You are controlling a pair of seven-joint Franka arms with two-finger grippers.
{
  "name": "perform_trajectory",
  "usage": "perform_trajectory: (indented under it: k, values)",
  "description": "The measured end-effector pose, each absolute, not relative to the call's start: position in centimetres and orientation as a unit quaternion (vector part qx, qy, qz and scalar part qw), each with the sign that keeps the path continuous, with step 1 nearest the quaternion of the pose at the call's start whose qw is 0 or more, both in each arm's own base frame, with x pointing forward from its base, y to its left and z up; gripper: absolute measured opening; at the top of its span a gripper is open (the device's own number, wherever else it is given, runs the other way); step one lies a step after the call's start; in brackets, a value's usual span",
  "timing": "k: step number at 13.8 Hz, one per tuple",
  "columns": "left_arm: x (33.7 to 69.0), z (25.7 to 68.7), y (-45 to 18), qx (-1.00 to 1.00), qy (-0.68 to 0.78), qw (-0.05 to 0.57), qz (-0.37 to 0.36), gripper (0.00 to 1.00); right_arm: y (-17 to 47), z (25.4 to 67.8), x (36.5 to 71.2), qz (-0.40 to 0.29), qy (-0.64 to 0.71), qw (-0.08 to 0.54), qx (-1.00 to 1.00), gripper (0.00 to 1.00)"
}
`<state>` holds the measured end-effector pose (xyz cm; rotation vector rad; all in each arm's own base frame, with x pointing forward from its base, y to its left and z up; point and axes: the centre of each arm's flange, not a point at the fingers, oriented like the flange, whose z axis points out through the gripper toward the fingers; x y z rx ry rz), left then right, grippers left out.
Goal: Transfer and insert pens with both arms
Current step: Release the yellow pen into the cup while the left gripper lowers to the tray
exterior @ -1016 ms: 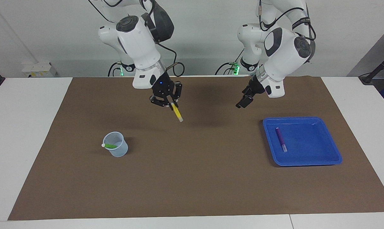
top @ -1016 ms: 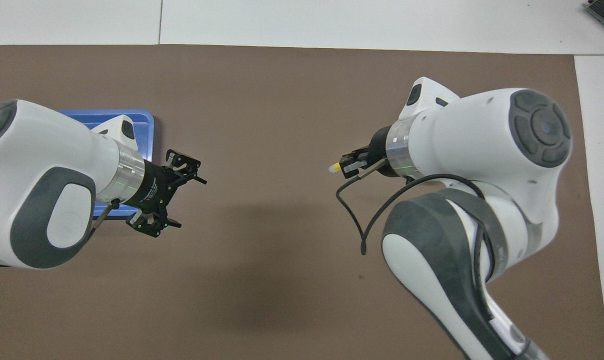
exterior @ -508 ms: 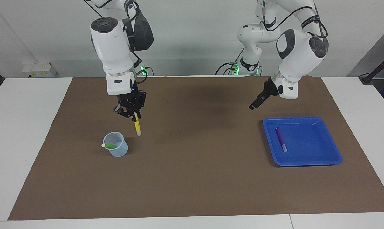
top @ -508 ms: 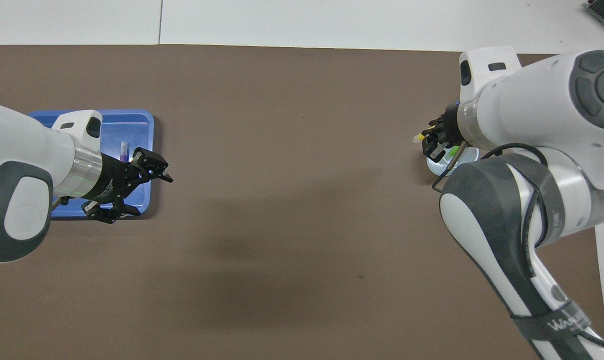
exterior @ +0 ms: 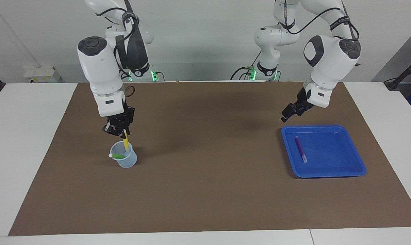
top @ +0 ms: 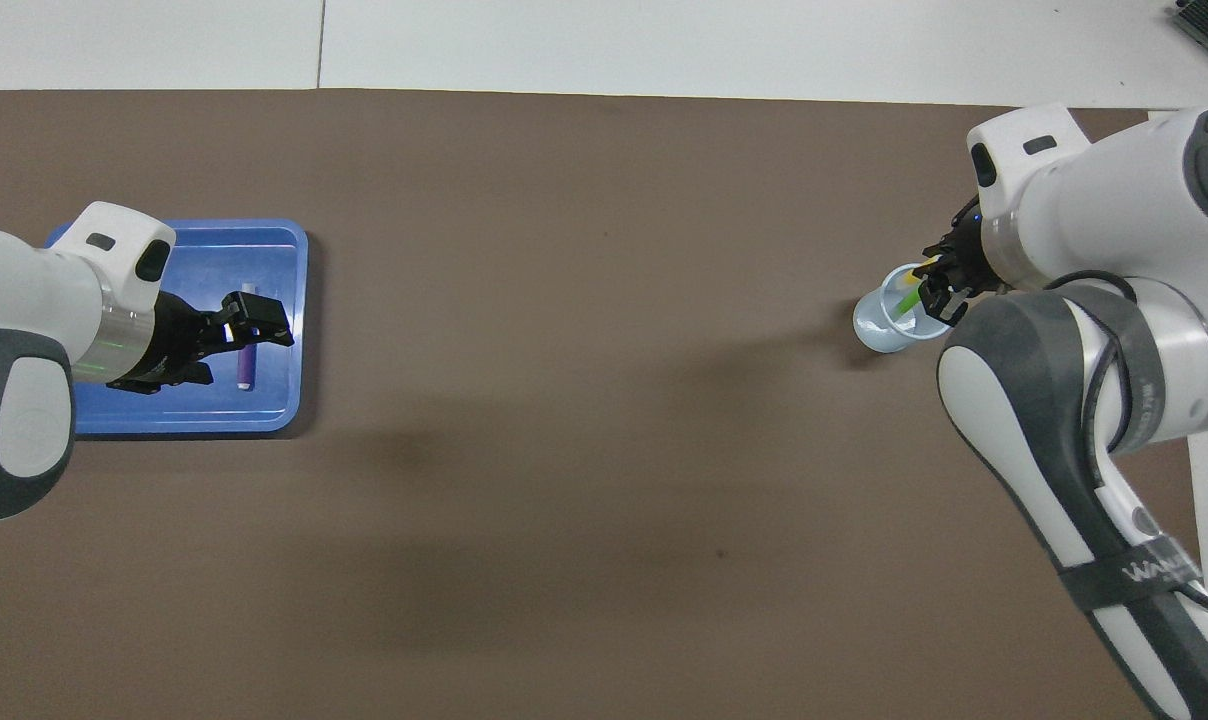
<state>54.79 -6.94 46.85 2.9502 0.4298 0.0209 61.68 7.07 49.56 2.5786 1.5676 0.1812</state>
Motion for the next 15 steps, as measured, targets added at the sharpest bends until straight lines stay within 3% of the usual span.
perform_trajectory:
  k: [4, 9, 11, 15]
  values:
    - [57.4, 43.7, -3.0, 0.997, 0.055, 0.042, 0.041, 0.98, 4.5, 45.8, 61.6, 0.065, 0.517, 0.066, 0.851, 0.19]
    - [62.7, 40.9, -2.9, 0.999, -0.013, 0.028, 0.045, 0.97, 4.4, 43.4, 61.0, 0.066, 0.512, 0.065, 0.854, 0.19]
    - [64.9, 38.1, -2.8, 0.998, -0.035, 0.028, 0.035, 0.96, 4.4, 43.1, 60.9, 0.066, 0.509, 0.064, 0.856, 0.33]
    - [66.7, 35.0, -2.0, 0.998, -0.06, 0.015, 0.023, 0.96, 5.2, 44.7, 61.3, 0.085, 0.501, 0.054, 0.859, 0.83]
